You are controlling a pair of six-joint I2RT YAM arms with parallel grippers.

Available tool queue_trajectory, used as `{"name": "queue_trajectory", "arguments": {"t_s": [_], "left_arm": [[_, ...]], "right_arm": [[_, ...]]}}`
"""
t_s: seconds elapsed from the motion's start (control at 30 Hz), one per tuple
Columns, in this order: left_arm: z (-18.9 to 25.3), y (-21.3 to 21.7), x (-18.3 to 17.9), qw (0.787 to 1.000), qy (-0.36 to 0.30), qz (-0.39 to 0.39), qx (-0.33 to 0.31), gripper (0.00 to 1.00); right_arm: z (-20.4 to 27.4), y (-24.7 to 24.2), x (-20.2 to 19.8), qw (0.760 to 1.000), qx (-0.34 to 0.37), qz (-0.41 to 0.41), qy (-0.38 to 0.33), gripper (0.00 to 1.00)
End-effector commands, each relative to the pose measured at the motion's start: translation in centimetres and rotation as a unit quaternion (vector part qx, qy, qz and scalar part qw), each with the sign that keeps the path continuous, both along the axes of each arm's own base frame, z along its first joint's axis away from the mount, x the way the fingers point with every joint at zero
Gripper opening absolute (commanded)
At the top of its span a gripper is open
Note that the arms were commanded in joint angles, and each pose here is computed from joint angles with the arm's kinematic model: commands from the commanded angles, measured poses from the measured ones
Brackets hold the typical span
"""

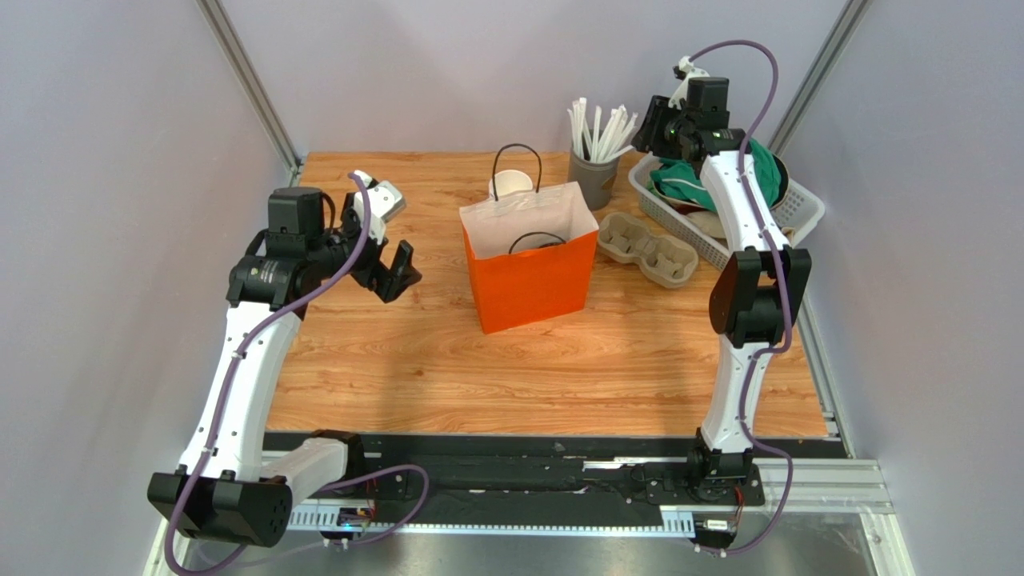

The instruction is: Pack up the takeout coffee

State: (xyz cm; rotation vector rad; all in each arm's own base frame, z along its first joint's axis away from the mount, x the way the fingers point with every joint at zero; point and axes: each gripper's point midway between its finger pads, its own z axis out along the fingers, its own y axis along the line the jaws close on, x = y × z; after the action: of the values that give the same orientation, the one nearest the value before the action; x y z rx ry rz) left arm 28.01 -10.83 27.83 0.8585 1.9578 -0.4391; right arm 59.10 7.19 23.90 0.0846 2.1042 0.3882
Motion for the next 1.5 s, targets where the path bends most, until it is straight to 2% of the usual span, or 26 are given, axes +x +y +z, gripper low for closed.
{"name": "queue_trajectory", "arguments": {"t_s": [0.0, 0.17, 0.4, 0.47, 0.87, 1.47], "left_arm": [[0.5, -0.2, 0.2, 1.0, -0.012, -0.007, -0.011, 0.99], [0.4, -0.2, 0.1, 1.0, -0.01, -0.007, -0.012, 0.99], [0.3, -0.2, 0.2, 1.0, -0.011, -0.007, -0.012, 0.99], [0.3, -0.2, 0.1, 1.0, -0.01, -0.007, -0.013, 0.99], [0.3, -0.2, 0.1, 1.0, -0.01, -0.009, -0.016, 0.99], [0.4, -0.4, -0.2, 1.0, -0.014, -0.013, -0.019, 0.99]], "right_arm": [[3.1, 0.1, 1.2, 0.999, 0.007, 0.007, -0.052, 0.42], [3.4, 0.1, 1.3, 0.998, 0.006, 0.008, -0.057, 0.32], [3.6, 0.1, 1.2, 0.998, -0.001, 0.013, -0.061, 0.24], [3.8, 0.1, 1.2, 0.998, -0.005, 0.015, -0.065, 0.19], [4.8, 0.2, 0.9, 0.997, -0.009, 0.024, -0.074, 0.08], [8.0, 1.3, -1.5, 0.995, 0.004, 0.042, -0.087, 0.02]]}}
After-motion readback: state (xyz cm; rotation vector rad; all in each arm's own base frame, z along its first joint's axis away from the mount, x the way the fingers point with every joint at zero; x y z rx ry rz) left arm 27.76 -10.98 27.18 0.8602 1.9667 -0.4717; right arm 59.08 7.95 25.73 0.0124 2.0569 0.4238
